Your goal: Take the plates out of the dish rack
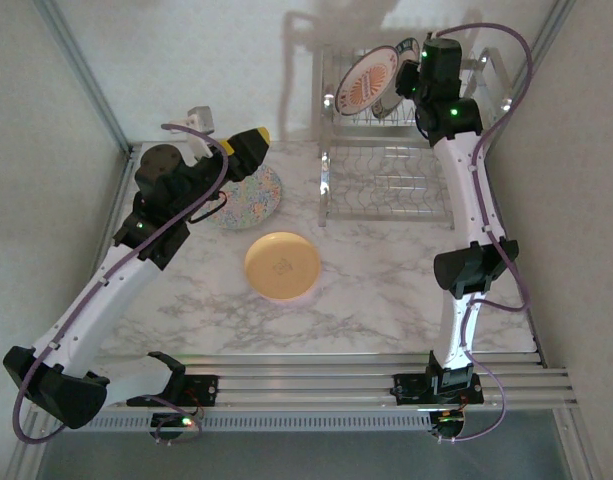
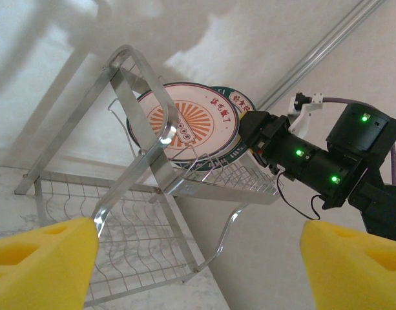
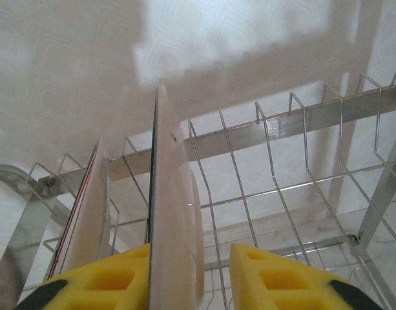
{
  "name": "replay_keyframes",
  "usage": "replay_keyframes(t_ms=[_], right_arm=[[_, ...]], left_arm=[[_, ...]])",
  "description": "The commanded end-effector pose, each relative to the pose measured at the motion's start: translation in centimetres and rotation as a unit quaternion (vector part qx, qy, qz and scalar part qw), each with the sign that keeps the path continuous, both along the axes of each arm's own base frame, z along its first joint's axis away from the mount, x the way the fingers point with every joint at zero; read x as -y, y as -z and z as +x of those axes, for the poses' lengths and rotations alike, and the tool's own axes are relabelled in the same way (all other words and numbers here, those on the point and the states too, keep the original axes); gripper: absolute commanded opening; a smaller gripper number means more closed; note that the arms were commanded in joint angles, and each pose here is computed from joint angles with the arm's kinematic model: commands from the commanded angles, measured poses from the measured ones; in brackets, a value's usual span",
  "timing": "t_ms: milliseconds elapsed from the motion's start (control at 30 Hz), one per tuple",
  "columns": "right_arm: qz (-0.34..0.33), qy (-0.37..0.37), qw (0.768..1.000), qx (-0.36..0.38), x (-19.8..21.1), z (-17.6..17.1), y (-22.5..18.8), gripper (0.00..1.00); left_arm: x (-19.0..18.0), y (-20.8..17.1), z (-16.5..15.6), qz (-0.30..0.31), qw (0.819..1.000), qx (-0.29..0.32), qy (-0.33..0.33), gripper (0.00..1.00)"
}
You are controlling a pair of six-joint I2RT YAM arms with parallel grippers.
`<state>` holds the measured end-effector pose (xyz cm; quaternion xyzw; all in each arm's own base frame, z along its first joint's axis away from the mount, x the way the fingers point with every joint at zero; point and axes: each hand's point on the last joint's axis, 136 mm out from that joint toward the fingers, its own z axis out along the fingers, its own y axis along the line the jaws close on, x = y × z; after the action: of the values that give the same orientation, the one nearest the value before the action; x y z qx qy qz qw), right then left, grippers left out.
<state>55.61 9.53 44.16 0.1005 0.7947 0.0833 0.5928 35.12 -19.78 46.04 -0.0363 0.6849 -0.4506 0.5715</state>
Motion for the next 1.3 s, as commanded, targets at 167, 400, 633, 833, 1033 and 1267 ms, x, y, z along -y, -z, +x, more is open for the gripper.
replay_keyframes(t_ms=[167, 400, 633, 833, 1033, 1267], right_arm=[[-0.016, -0.003, 1.0, 0.019, -0.2, -0.3, -1.6, 0.08], [-0.063, 0.017, 0.997, 0.039, -0.8, -1.1, -3.2, 0.0], [-0.132, 0.065, 0.987, 0.061, -1.1, -2.4, -5.1, 0.0], [-0.16, 0.1, 0.979, 0.078, -0.5, -3.5, -6.9, 0.0], [-0.157, 0.115, 0.975, 0.105, 0.3, -4.6, -9.1, 0.0], [-0.167, 0.137, 0.968, 0.126, 1.4, -6.0, -11.4, 0.0]], left_arm=[[0.3, -2.6, -1.0, -0.014, 0.999, 0.033, 0.015, 0.81], [0.4, -2.3, -1.2, -0.015, 0.999, 0.029, 0.018, 0.81], [0.4, -2.3, -1.2, -0.02, 0.999, 0.027, 0.019, 0.81], [0.2, -2.6, -1.4, -0.023, 0.999, 0.03, 0.018, 0.81], [0.3, -3.3, -1.9, -0.029, 0.999, 0.038, 0.023, 0.81], [0.6, -5.4, -2.6, -0.058, 0.996, 0.064, 0.038, 0.81]])
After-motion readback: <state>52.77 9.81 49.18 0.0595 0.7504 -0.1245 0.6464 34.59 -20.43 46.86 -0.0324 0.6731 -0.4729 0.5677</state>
